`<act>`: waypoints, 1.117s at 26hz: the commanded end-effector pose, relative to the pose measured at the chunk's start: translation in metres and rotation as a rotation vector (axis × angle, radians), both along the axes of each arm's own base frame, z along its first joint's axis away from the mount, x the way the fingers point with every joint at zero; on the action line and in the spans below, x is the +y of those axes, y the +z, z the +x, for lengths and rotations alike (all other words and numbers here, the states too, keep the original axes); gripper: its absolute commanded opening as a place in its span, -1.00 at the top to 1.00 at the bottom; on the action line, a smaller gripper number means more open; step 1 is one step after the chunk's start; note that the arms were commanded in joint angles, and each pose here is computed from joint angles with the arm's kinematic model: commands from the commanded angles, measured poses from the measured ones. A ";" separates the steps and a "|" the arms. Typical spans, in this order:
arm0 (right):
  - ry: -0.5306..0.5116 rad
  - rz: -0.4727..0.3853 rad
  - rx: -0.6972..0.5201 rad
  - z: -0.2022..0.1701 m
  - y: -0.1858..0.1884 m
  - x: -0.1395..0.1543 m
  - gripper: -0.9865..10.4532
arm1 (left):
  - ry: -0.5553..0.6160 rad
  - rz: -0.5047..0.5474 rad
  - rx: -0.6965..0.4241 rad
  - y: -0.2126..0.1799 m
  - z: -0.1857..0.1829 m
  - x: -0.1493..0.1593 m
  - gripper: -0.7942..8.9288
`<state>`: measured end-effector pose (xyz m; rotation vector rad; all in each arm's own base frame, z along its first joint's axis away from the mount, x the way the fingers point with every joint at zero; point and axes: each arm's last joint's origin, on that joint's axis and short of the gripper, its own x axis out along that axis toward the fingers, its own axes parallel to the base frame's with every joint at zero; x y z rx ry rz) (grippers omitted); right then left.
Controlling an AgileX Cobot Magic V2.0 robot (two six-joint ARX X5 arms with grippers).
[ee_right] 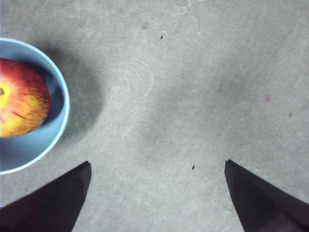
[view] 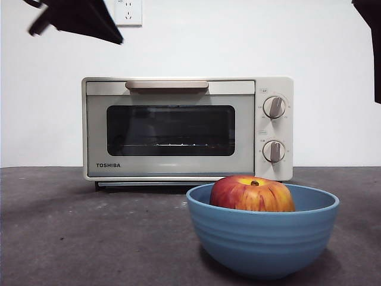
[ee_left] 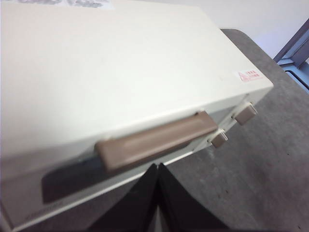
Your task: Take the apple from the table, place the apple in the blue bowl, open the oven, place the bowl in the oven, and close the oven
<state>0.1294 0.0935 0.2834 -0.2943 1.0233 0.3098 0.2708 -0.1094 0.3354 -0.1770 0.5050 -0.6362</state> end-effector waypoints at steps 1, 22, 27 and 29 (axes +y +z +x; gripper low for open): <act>-0.010 0.014 -0.006 0.001 0.003 0.002 0.06 | -0.023 0.027 -0.020 0.001 0.017 -0.012 0.82; -0.021 0.033 -0.019 0.003 0.004 0.003 0.06 | -0.035 0.106 0.029 -0.039 0.055 -0.052 0.82; -0.021 0.034 -0.020 0.003 0.004 0.003 0.06 | -0.083 0.164 0.118 -0.048 0.044 -0.060 0.82; -0.021 0.034 -0.020 0.003 0.004 0.003 0.06 | -0.103 0.190 0.163 -0.052 0.038 -0.064 0.82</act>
